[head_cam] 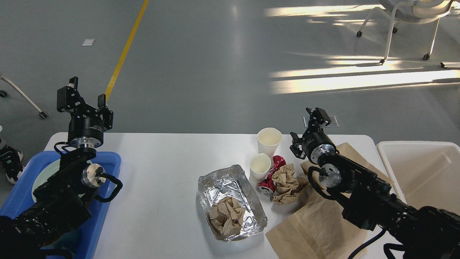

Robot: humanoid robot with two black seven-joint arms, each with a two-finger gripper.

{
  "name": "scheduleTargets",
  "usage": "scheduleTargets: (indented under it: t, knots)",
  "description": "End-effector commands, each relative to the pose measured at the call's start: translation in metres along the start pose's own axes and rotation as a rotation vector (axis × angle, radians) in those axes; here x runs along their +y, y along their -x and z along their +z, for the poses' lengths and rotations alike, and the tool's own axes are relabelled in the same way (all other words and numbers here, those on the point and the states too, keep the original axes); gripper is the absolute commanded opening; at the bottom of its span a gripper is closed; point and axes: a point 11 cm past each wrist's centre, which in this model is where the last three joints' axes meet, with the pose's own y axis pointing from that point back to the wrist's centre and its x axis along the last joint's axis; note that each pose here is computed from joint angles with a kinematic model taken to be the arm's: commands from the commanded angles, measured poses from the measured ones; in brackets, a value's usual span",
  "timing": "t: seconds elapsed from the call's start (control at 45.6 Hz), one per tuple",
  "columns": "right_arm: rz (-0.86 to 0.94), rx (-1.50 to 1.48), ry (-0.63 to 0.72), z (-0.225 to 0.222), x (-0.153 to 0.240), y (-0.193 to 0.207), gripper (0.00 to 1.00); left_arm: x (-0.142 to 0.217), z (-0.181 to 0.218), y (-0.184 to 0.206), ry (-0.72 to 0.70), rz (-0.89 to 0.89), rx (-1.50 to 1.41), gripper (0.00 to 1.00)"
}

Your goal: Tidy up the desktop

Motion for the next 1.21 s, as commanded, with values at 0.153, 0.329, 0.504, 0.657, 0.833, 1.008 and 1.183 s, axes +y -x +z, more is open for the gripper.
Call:
scheduleTargets:
  t: [0.153, 0.329, 0.504, 0.657, 0.833, 1.008, 1.183]
  knots:
    - [0.0, 0.0, -0.002, 0.0, 0.0, 0.0, 1.0, 0.0, 0.0, 0.0, 0.0, 0.001, 0.001, 0.97]
    - [-0.001, -0.001, 0.0, 0.0, 0.0, 0.001, 1.0, 0.0, 0.0, 0.0, 0.0, 0.001, 0.001, 0.97]
    - [0.002, -0.001, -0.001, 0.0, 0.0, -0.001, 1.0, 0.0, 0.0, 0.0, 0.0, 0.001, 0.001, 0.97]
    - [0.004, -0.009, -0.005, -0.002, 0.0, -0.001, 1.0, 0.0, 0.0, 0.0, 0.0, 0.001, 0.001, 0.97]
    - [0.009, -0.054, -0.006, -0.005, -0.001, -0.001, 1.0, 0.0, 0.0, 0.0, 0.0, 0.001, 0.001, 0.97]
    - [-0.003, -0.056, -0.017, -0.012, -0.002, 0.002, 1.0, 0.0, 0.0, 0.0, 0.0, 0.001, 0.001, 0.97]
    - [-0.001, -0.031, -0.071, -0.044, -0.008, -0.002, 1.0, 0.0, 0.0, 0.0, 0.0, 0.001, 0.001, 0.97]
